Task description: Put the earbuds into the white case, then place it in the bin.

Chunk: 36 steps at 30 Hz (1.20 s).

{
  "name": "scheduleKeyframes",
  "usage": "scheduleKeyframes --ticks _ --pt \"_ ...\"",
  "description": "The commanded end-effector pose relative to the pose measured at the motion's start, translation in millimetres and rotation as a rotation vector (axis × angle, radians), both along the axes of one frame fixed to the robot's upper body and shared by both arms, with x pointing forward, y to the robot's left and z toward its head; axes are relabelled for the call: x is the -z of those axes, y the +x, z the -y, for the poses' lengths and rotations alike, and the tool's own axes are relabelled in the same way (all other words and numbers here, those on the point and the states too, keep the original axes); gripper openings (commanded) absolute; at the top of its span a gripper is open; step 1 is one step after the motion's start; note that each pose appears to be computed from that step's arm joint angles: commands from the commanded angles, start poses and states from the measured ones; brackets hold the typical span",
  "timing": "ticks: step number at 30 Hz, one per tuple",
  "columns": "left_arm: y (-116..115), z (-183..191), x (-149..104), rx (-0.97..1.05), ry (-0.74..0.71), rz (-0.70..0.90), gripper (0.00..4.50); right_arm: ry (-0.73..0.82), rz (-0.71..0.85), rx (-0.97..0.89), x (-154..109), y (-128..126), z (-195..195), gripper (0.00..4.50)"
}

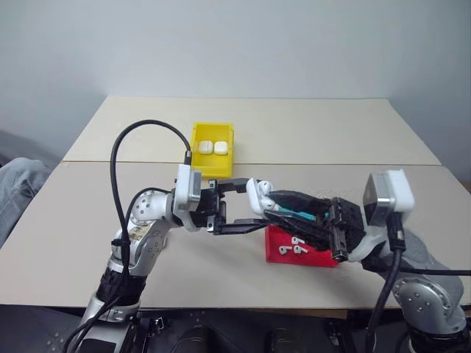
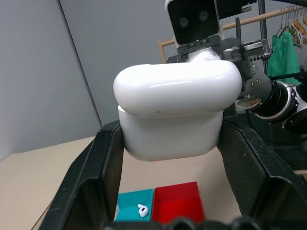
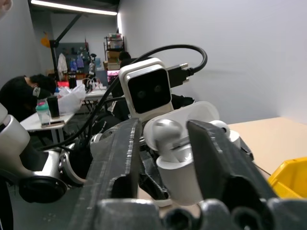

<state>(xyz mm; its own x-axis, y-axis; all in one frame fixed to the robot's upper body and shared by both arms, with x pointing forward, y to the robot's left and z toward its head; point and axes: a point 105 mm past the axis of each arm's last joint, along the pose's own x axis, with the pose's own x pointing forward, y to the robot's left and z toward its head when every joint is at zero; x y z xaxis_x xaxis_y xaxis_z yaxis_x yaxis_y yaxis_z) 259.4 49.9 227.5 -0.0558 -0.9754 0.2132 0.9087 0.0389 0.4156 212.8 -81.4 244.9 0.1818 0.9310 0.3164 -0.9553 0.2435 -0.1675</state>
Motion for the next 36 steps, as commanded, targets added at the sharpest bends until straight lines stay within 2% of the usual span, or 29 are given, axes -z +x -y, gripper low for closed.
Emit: scheduleKeyframes --ticks 1,9,16,22,25,29,36 --pt "-5 0 -11 0.011 -0.029 0.056 2.73 -0.029 0.016 -0.001 3 -3 -3 2.01" --pt "-3 -1 -9 0.001 -0.015 0.057 2.73 -0.04 0.051 0.028 1 -1 8 2.01" --pt "2 -1 -3 -0.004 0.004 0.053 2.73 -0.041 0.156 0.108 -17 2 32 2.01" --pt "7 5 5 0.012 0.044 0.058 2.73 -0.185 0.197 0.067 -32 6 33 2.01" --pt "12 12 8 0.026 0.062 0.06 2.73 -0.282 0.204 0.021 -42 12 21 1.38" --pt "20 24 14 0.018 0.118 0.068 2.73 -0.475 0.284 0.017 -43 21 3 0.02" --pt "21 34 6 0.017 0.074 0.093 2.73 -0.621 0.368 0.011 -27 29 -13 0.02"
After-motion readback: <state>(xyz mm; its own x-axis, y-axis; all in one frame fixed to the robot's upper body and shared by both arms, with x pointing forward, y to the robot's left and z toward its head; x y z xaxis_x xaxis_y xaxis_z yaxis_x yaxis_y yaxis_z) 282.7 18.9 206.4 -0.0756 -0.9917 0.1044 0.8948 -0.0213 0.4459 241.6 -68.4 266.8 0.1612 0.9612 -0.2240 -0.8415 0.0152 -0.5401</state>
